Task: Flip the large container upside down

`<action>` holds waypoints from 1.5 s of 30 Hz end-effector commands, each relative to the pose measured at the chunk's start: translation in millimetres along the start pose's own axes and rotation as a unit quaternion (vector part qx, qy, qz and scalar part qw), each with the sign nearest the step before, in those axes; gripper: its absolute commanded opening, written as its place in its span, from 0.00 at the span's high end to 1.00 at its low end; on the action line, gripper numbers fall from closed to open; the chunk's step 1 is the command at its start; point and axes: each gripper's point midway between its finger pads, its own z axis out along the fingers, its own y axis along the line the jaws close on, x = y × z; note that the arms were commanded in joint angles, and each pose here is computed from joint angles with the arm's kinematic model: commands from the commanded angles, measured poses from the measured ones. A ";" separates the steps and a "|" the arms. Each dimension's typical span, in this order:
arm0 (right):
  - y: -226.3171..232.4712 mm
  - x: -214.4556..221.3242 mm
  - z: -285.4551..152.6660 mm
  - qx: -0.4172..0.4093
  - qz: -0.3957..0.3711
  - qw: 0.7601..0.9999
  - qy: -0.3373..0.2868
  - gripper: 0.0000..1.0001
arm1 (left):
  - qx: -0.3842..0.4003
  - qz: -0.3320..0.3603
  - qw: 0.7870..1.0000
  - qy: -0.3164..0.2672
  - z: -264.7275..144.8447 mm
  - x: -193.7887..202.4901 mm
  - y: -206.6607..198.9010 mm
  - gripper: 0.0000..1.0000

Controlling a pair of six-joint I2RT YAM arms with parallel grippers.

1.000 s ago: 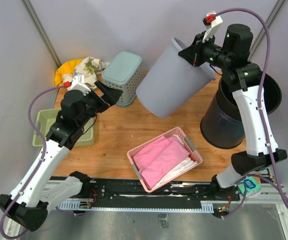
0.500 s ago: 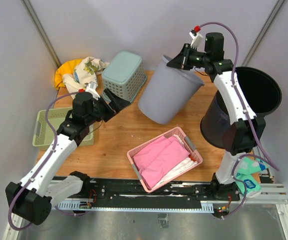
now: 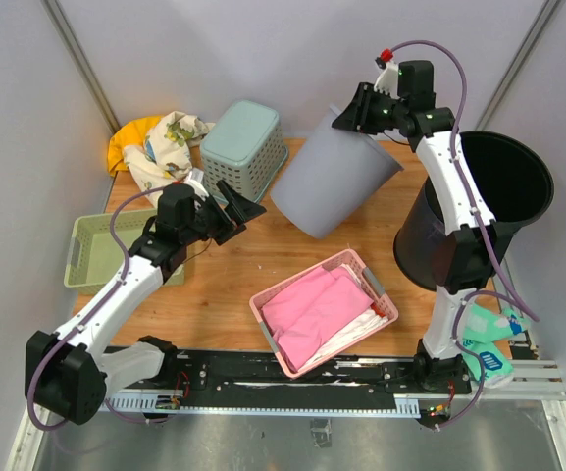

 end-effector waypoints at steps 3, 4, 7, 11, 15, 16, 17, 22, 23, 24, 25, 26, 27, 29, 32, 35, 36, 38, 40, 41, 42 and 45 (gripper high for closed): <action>-49.3 28.2 -3.1 0.103 -0.015 0.993 0.052 0.47 | 0.026 0.005 1.000 0.013 14.9 3.0 1.0 0.01; -49.8 27.6 -4.7 0.107 -0.019 0.993 0.052 0.41 | 0.029 0.004 0.999 0.016 17.7 3.5 0.4 0.01; -49.8 27.0 -9.1 0.114 -0.034 0.991 0.054 0.31 | 0.036 0.005 0.999 0.030 28.1 4.8 -0.1 0.01; -44.0 32.3 -16.1 0.117 -0.064 0.989 0.068 0.26 | 0.041 0.018 0.998 0.036 34.1 1.9 -4.6 0.01; -53.4 35.3 -29.9 0.165 -0.091 0.979 0.073 0.24 | 0.030 0.046 0.998 0.028 34.3 -5.2 -5.8 0.01; -55.0 34.0 -35.3 0.177 -0.096 0.977 0.070 0.24 | 0.023 0.054 0.998 0.025 34.4 -7.6 -4.6 0.01; -58.3 33.7 -39.7 0.191 -0.099 0.974 0.069 0.24 | 0.015 0.061 0.998 0.025 34.0 -8.6 -2.9 0.01; -67.0 32.3 -61.7 0.246 -0.108 0.962 0.055 0.23 | -0.007 0.112 0.994 0.009 31.4 -23.6 -6.0 0.01; -65.4 32.7 -65.3 0.250 -0.109 0.961 0.050 0.23 | -0.013 0.126 0.992 0.000 31.2 -30.1 -7.9 0.01; -63.3 34.7 -66.8 0.249 -0.108 0.961 0.048 0.23 | -0.022 0.137 0.990 -0.008 31.0 -35.5 -7.3 0.01; -60.2 36.7 -68.1 0.247 -0.106 0.962 0.047 0.24 | -0.031 0.147 0.988 -0.015 31.7 -40.0 -5.8 0.01; -56.4 40.1 -68.1 0.244 -0.105 0.963 0.048 0.24 | -0.033 0.160 0.986 -0.021 32.7 -43.7 -5.9 0.01; -51.9 44.7 -66.7 0.239 -0.107 0.964 0.052 0.29 | -0.031 0.173 0.984 -0.025 34.2 -46.3 -6.1 0.01; -41.8 55.9 -61.6 0.233 -0.117 0.963 0.065 0.37 | -0.032 0.183 0.982 -0.030 38.7 -49.1 -4.0 0.01; -39.6 65.5 -56.6 0.236 -0.114 0.962 0.073 0.43 | -0.011 0.203 0.979 -0.017 45.8 -46.2 -8.4 0.01; -48.5 73.2 -53.1 0.249 -0.105 0.959 0.083 0.45 | -0.011 0.200 0.980 0.009 54.8 -39.9 -4.0 0.01; -51.4 75.1 -52.2 0.253 -0.104 0.958 0.086 0.46 | -0.009 0.198 0.980 0.016 58.0 -37.1 -2.1 0.01; -56.8 76.7 -52.3 0.264 -0.104 0.955 0.087 0.52 | -0.004 0.192 0.981 0.025 62.7 -32.6 1.2 0.01; -60.7 79.1 -51.8 0.270 -0.106 0.953 0.087 0.58 | 0.006 0.187 0.982 0.032 66.2 -28.4 2.2 0.02; -61.6 80.7 -51.3 0.270 -0.106 0.953 0.088 0.60 | 0.011 0.185 0.982 0.036 68.8 -26.0 2.6 0.03; -62.3 81.8 -51.0 0.269 -0.105 0.953 0.089 0.63 | 0.020 0.184 0.982 0.042 71.0 -23.5 1.5 0.03; -63.1 86.0 -49.5 0.266 -0.102 0.954 0.091 0.76 | 0.065 0.170 0.981 0.071 77.8 -12.0 -9.1 0.09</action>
